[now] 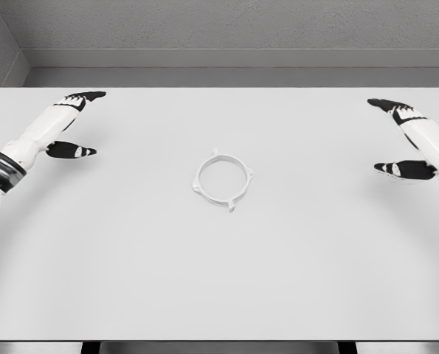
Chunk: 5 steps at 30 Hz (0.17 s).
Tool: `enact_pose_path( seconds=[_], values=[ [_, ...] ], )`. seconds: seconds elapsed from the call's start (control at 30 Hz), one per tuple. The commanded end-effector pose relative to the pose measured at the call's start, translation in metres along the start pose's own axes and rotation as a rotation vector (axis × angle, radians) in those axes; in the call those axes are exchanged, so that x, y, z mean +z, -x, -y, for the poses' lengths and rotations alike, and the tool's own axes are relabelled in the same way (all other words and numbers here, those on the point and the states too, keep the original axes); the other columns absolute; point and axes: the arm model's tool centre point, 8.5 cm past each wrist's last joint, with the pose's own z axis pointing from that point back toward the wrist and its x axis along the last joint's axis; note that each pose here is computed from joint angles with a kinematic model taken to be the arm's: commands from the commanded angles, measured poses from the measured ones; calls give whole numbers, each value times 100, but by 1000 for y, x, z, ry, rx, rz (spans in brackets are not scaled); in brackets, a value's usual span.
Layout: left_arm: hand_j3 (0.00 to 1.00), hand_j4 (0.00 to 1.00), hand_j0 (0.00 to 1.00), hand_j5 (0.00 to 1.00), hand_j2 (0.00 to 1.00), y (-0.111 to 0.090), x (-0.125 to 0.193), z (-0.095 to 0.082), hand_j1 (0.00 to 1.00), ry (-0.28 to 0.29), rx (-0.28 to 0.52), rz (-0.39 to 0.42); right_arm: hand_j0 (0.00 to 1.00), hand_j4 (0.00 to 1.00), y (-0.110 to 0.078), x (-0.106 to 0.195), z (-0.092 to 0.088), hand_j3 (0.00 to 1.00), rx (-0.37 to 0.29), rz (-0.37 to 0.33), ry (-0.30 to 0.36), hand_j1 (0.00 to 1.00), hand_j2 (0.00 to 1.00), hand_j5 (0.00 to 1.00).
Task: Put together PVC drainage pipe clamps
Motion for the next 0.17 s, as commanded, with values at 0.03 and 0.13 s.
enact_pose_path(
  seconds=[0.03, 0.13],
  values=[
    [100, 100, 100, 100, 100, 2, 1, -2, 100, -4, 3, -4, 100, 100, -5, 12, 30, 100, 38, 8, 78, 100, 100, 100],
    [100, 100, 100, 100, 100, 2, 1, -2, 100, -4, 3, -4, 100, 100, -7, 11, 29, 100, 40, 14, 74, 100, 100, 100]
  ],
)
